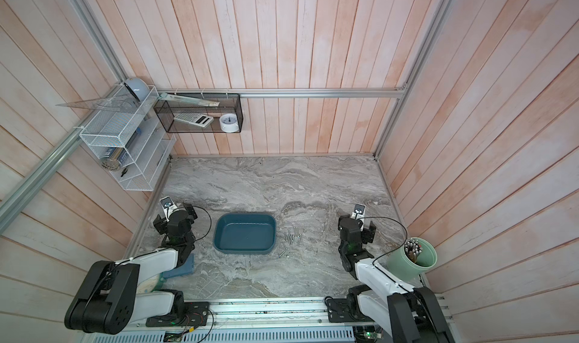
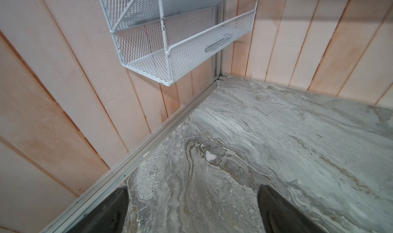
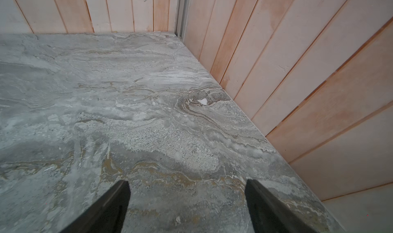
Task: Take out the screws from the storage box
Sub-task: Reset both arms
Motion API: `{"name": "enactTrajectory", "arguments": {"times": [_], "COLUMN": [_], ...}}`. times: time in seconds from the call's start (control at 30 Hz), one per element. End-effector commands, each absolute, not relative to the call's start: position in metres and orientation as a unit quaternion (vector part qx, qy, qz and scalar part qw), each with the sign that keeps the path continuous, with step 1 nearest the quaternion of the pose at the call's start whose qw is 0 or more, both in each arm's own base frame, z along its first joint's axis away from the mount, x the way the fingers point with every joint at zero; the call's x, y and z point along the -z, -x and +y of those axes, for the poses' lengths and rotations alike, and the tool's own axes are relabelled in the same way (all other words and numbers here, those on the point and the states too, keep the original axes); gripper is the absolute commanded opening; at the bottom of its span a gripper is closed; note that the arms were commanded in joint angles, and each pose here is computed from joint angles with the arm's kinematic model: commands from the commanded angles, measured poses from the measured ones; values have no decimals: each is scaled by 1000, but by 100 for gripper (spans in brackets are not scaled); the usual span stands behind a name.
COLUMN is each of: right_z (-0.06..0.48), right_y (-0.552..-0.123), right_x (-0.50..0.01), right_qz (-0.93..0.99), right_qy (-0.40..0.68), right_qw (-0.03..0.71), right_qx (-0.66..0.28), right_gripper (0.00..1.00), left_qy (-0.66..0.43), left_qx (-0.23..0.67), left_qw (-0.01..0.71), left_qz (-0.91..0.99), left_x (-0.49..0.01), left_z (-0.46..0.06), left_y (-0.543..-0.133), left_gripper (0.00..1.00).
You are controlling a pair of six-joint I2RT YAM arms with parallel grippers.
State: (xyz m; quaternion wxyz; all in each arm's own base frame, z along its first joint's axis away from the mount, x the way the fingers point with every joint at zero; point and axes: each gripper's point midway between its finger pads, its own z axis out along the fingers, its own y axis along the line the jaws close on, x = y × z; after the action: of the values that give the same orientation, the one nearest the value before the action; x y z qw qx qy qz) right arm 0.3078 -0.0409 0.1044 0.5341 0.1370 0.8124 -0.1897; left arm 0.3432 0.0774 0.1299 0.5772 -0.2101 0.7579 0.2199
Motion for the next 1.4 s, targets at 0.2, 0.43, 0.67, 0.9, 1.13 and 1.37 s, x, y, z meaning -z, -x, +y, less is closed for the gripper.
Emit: {"name": "enactTrajectory", "arguments": {"times": [0.2, 0.43, 0.67, 0.9, 1.13, 1.37], "right_z": [-36, -33, -30, -31, -31, -31], "right_y": [-368, -378, -387, -387, -387, -387], "right_x": [-126, -110, -98, -99, -98, -99], "right_qz": [797, 787, 798, 794, 794, 794], "right_qy": [-132, -110, -98, -99, -99, -99], "right_qw": [567, 590, 582, 586, 586, 586], "right_qx": [163, 139, 127, 127, 128, 127], "right_gripper": [95, 96, 98, 98, 98, 98], "left_qy": [186, 137, 155, 155, 154, 155], "left_qx": [-149, -108, -122, -123, -122, -123], "left_qw": [618, 616, 612, 613, 612, 612], "left_qz": [749, 768, 766, 765, 766, 765], "left_x": [-131, -115, -114, -114, -114, -114], "left_z": [65, 48, 55, 55, 55, 55], "left_y": [-379, -385, -388, -388, -388, -388], "left_gripper": [100, 100, 100, 100, 100, 100]}}
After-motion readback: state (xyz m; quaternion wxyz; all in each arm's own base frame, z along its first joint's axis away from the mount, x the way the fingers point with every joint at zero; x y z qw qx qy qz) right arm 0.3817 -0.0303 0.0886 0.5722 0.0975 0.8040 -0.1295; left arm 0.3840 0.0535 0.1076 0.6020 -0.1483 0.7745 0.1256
